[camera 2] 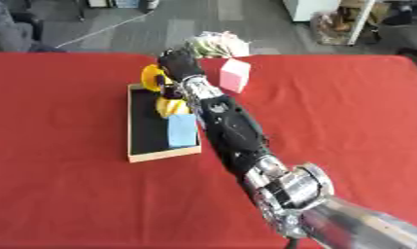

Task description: Pick up objects on the table and place them in the box.

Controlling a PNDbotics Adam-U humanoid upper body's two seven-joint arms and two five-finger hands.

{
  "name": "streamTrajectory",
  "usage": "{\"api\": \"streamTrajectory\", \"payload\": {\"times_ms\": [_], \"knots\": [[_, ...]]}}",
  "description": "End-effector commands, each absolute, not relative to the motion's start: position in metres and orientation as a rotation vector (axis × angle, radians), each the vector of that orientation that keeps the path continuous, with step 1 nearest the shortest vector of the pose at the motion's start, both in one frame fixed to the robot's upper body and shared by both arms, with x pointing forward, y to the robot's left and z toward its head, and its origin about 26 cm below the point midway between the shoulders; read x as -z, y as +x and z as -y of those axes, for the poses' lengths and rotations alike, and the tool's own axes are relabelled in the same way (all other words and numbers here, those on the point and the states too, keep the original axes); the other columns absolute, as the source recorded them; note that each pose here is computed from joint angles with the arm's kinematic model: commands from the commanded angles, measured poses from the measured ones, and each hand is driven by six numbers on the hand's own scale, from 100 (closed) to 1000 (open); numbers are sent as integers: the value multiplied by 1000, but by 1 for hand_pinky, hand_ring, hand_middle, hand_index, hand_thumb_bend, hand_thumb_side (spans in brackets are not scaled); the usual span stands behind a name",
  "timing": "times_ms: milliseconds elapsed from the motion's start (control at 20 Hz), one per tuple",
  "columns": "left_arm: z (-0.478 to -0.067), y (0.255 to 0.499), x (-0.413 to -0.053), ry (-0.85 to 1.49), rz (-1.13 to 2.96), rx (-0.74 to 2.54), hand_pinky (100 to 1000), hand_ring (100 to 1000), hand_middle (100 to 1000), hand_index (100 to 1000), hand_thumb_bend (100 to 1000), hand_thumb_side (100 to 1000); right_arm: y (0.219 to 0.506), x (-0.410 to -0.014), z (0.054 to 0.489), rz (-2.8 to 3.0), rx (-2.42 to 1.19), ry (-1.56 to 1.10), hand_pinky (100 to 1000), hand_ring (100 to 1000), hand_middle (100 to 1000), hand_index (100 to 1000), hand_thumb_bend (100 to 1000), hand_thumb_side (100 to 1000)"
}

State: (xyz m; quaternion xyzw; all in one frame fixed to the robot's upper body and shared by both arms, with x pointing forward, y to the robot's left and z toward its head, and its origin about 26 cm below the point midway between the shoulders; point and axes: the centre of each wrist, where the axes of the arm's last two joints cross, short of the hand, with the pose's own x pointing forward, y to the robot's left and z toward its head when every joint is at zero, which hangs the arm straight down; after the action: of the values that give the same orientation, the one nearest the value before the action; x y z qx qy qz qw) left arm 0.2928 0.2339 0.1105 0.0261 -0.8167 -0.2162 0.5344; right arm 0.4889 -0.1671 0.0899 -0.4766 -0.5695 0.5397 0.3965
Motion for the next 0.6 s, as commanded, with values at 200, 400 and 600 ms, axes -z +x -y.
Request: {"api": "streamTrajectory", "payload": {"times_ms": [200,400,600], "knots": [[-234,294,-118,64,1971,523,789,614,608,867,100,718,495,-113,171,1465,-1370,-1276,731,719,676,764,100,285],[-235,294,-117,68,1969,528,790,615,609,869,100,719,497,-123,172,1475,-1389,-1275,748,745,713,808,100,297],[-236,294,-117,72,1966,530,792,615,610,869,100,722,499,-133,174,1479,-1406,-1264,753,757,737,840,100,281]]}}
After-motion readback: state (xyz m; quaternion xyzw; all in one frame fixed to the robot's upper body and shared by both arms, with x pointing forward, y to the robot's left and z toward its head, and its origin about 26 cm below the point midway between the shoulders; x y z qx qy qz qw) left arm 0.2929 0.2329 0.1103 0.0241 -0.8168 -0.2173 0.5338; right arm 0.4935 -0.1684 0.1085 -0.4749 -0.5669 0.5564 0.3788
